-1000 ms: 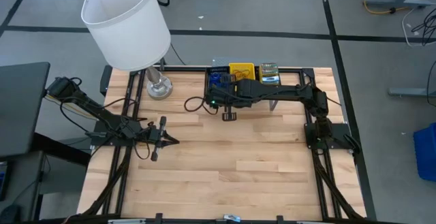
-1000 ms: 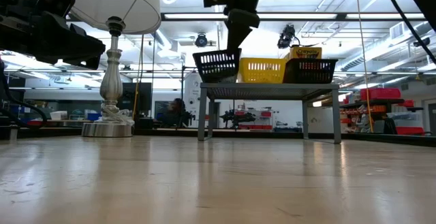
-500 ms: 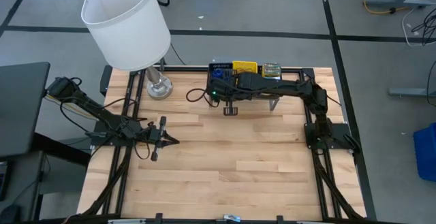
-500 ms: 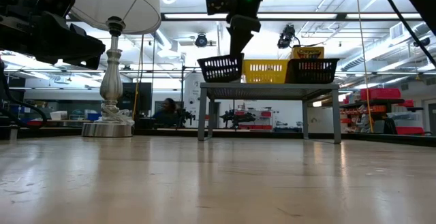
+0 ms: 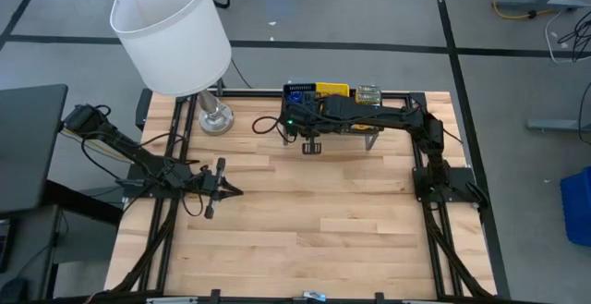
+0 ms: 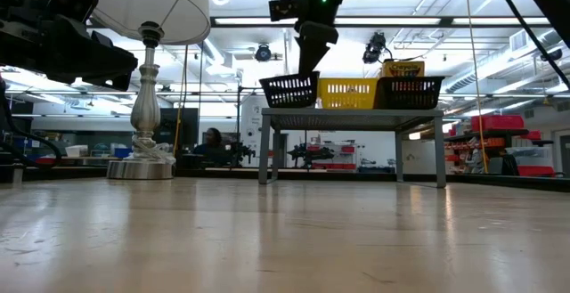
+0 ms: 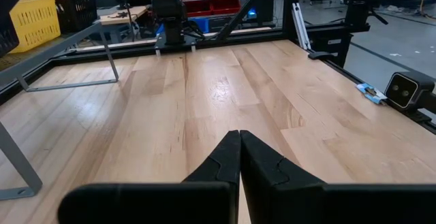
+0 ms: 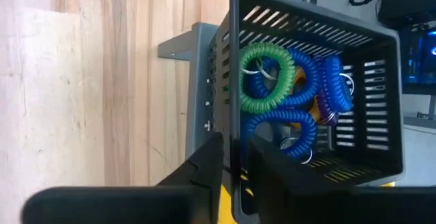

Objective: Pick & Place Office Desk Supplies
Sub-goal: Put the black bin with spring keychains on the shelf

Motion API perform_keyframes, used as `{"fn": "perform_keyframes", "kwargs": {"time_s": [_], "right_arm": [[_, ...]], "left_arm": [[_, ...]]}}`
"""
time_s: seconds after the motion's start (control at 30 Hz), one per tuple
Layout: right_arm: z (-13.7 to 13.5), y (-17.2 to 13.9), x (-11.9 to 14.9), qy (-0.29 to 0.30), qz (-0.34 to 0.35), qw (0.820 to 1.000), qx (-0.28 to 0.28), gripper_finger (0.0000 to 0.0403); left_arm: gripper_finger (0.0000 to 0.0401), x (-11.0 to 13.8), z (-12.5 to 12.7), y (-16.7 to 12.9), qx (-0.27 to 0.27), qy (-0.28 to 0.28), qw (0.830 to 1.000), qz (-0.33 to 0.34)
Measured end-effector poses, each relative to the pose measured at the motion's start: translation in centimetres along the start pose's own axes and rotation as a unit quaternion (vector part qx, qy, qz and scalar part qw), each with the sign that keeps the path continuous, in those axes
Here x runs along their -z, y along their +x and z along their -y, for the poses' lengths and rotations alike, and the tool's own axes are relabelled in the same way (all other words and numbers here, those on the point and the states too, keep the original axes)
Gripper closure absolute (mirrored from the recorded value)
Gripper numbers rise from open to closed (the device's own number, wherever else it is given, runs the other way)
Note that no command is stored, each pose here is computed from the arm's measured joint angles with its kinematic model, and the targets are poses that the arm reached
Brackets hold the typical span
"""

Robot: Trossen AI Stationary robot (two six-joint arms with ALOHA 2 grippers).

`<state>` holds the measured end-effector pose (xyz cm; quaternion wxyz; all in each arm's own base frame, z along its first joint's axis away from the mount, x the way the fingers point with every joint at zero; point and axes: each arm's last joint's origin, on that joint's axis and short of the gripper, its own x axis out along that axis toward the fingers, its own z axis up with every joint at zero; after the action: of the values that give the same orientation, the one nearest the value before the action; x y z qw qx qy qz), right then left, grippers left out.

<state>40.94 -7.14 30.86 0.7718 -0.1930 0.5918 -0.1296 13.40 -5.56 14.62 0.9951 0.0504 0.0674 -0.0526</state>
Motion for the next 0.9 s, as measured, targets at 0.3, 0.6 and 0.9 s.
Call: {"fn": "perform_keyframes", "kwargs": {"time_s": [0.3, 0.6, 0.9], "right_arm": [[0.0, -0.2, -0.9, -0.003, 0.041, 0.999, 0.012, 0.0273], [-3.0, -2.5, -4.1, 0.026, 0.192, 0.981, -0.026, 0.0246], [-7.7, -7.0, -7.2, -0.008, 0.390, 0.905, -0.170, 0.0245]], "left_arm": [[0.0392, 0.0, 0.0, 0.0, 0.000, 0.000, 1.000, 0.000], [0.0392, 0.0, 0.0, 0.0, -0.002, 0.002, 1.000, 0.000], [0.0392, -0.1, 0.0, 0.0, -0.002, 0.000, 1.000, 0.002]]}}
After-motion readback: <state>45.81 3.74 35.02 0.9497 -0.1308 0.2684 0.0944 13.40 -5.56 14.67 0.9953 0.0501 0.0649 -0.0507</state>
